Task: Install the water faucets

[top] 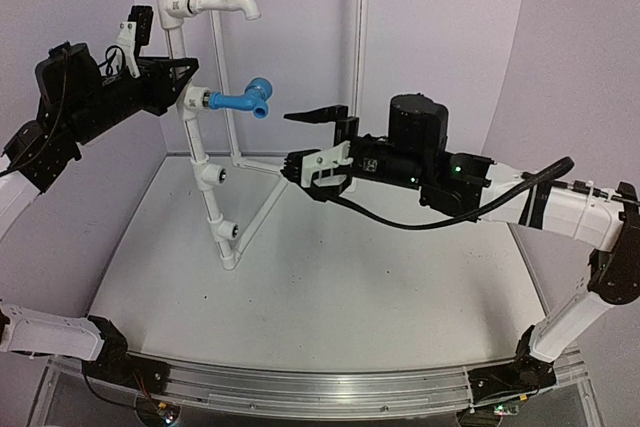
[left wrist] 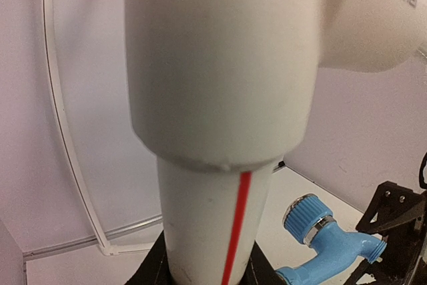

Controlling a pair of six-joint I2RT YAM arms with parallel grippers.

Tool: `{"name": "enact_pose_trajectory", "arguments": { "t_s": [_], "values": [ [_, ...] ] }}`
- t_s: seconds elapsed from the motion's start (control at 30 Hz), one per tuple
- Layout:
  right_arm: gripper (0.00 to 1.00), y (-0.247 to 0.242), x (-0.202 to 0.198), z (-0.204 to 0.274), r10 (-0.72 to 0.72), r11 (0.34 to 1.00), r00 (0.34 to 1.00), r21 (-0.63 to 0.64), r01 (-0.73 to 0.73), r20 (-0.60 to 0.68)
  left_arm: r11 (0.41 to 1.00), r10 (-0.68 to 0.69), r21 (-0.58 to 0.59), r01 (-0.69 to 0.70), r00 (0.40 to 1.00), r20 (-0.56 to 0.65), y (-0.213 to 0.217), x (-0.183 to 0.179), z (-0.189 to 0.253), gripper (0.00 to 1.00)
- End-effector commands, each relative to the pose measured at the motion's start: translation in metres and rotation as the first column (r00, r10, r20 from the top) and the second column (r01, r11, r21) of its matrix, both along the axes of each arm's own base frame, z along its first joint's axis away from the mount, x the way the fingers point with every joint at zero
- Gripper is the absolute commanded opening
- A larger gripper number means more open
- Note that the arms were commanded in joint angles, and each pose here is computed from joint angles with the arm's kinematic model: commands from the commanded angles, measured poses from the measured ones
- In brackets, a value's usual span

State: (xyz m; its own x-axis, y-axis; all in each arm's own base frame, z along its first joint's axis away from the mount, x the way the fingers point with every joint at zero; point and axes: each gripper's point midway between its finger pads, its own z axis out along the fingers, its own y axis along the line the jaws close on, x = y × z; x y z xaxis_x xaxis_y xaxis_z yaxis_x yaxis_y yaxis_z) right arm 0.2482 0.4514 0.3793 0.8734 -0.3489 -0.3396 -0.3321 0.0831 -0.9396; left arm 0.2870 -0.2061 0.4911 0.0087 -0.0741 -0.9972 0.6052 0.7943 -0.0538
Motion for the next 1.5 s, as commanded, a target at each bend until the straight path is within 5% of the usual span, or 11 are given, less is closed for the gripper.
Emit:
{"name": "enact_pose_trajectory", "arguments": {
  "t_s": [0.0, 0.67, 1.1, 1.27, 1.47],
  "values": [
    [0.86, 0.001, -0.007, 0.049, 0.048, 0.995, 0.989, 0.075, -0.058, 0.139, 0.997, -0.073, 0.011, 0.080, 0.948, -0.309, -0.019, -0.002, -0.074, 0.00],
    [0.58, 0.043, 0.020, 0.074, 0.067, 0.985, 0.981, 0.145, -0.094, 0.184, 0.993, -0.112, 0.001, 0.118, 0.940, -0.323, -0.025, -0.006, -0.076, 0.00],
    [0.29, 0.059, 0.029, 0.074, 0.080, 0.980, 0.986, 0.169, -0.105, 0.147, 0.991, -0.125, -0.005, 0.130, 0.937, -0.328, -0.027, -0.006, -0.076, 0.00],
    [0.02, 0.063, 0.014, 0.060, 0.146, 0.978, 0.989, 0.143, -0.149, 0.025, 0.991, -0.127, -0.015, 0.130, 0.933, -0.336, -0.028, -0.006, -0.076, 0.00],
    [0.00, 0.067, -0.008, 0.060, 0.221, 0.962, 0.947, 0.213, -0.173, -0.233, 0.991, -0.131, -0.022, 0.131, 0.931, -0.340, -0.030, -0.004, -0.075, 0.00]
  ]
}}
